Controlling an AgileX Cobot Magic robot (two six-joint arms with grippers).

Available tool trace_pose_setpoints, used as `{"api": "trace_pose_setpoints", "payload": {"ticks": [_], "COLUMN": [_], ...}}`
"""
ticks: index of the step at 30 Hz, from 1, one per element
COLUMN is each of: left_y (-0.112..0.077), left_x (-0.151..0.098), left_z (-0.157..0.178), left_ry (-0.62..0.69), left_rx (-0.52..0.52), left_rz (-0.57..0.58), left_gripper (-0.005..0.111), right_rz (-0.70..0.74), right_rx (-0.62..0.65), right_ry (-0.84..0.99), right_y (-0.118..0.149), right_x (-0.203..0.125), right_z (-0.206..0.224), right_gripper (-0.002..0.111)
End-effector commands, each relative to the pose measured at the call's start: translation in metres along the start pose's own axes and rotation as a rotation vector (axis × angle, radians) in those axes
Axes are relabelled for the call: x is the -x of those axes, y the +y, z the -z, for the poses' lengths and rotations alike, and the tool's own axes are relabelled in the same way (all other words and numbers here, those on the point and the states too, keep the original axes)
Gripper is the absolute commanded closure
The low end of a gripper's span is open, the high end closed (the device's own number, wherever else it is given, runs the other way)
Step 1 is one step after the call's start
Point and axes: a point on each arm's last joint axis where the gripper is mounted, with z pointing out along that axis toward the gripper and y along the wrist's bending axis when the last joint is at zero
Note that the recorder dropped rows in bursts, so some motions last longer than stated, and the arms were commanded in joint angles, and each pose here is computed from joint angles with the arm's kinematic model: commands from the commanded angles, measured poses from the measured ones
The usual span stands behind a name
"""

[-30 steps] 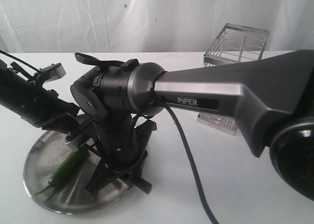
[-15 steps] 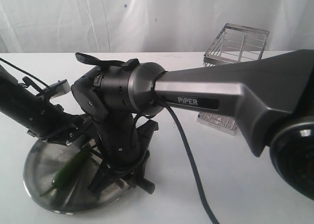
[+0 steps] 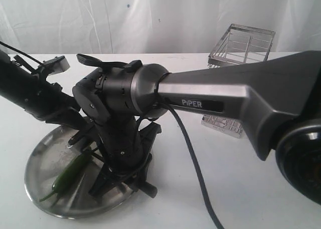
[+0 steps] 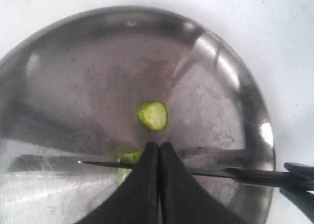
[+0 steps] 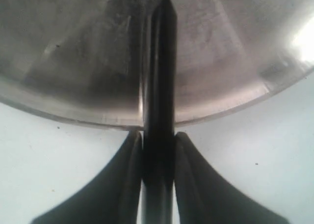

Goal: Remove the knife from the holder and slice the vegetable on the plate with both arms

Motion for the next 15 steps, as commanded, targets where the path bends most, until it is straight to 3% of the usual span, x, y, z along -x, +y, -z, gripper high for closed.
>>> {"api": "trace_pose_setpoints", "payload": {"ticks": [1, 4, 7, 15], "left_y": [0.009, 0.026, 0.029, 0.0], "left_x": [-0.013, -0.033, -0.037, 0.001], "left_z": [-0.019, -0.048, -0.055, -0.007], "left_ry": [0.078, 0.158, 0.181, 0.045], "left_rx": [0.001, 0.002, -0.013, -0.034], "left_rz": [0.038, 0.11, 0.131, 0.017], "left_gripper": [0.107, 0.107, 0.107, 0.107], "right_rz": [0.01, 0.01, 0.016, 0.016], "right_rx": [-0.003, -0.003, -0.003, -0.003], "right_ry": [-0.014, -0.014, -0.014, -0.018], "right_y": [-0.001, -0.001, -0.001, -0.001], "right_x": [0.0, 0.0, 0.0, -0.001], "right_z": [0.005, 0.005, 0.005, 0.007], "right_gripper": [0.107, 0.107, 0.107, 0.107]}}
